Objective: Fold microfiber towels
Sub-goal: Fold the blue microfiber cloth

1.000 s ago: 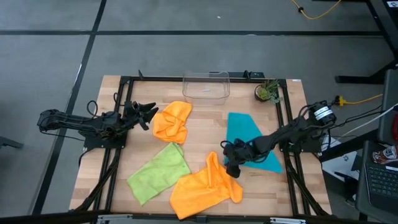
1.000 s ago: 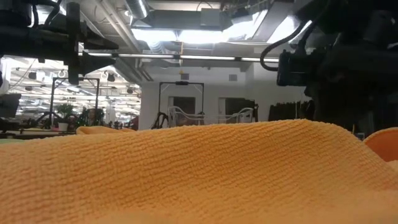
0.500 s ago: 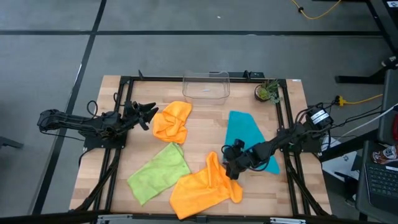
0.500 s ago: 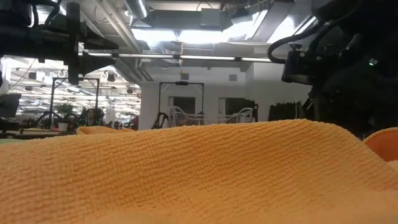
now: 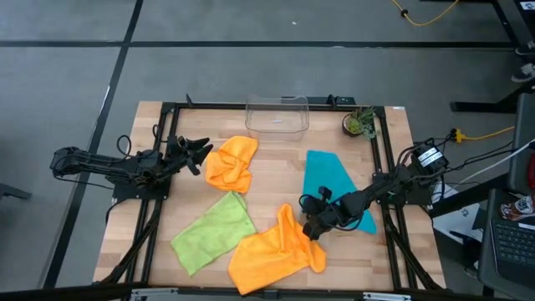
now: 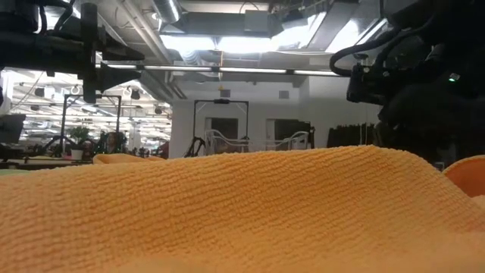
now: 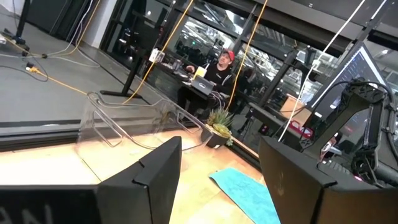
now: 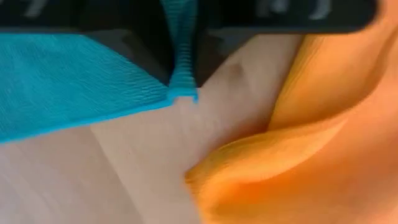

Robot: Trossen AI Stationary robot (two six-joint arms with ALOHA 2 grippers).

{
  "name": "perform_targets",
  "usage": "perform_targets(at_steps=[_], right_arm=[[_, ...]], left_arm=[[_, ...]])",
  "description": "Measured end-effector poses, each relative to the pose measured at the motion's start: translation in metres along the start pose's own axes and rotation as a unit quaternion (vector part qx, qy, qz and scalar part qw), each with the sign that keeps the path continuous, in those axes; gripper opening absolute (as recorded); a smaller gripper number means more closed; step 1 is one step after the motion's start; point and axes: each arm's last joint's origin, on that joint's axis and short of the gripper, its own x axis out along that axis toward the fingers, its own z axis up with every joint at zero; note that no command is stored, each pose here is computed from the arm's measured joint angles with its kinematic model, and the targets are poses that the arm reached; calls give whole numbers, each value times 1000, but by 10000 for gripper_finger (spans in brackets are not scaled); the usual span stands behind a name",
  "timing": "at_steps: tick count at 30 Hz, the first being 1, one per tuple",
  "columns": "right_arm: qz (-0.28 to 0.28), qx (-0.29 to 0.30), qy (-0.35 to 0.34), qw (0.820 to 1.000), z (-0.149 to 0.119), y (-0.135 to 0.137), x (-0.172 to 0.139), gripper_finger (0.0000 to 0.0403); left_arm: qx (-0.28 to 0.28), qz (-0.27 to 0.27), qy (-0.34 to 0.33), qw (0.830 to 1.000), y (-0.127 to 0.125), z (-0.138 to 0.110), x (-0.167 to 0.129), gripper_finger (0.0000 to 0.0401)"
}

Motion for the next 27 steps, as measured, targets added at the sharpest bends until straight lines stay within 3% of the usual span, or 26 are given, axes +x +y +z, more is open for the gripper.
perform_targets(at_steps=[2,4,7,10,14,17,23,27], right_arm=[[1,35,-1,999,2,1,0,13],[10,51,-4,999,8,6,-4,12],[41,46,15,998,22,14,-15,6],[60,45,22,997,49,20,-43,6],[33,39,11,999,87,14,-79,4],[50,49,-10,997,120,9,-107,3],[119,63,-45,990,170,5,-133,3],[128,65,-60,988,177,5,-135,2]], left_arm=[[26,0,0,1000,0,0,0,208],[58,-1,-2,998,0,0,0,208],[78,-8,-23,997,-2,5,0,208],[69,-14,-55,996,-8,18,1,208],[64,-18,-67,996,-14,30,5,208],[61,-56,-65,994,-24,42,11,208],[60,-120,-14,991,-55,56,38,208],[75,-175,45,981,-81,53,67,208]])
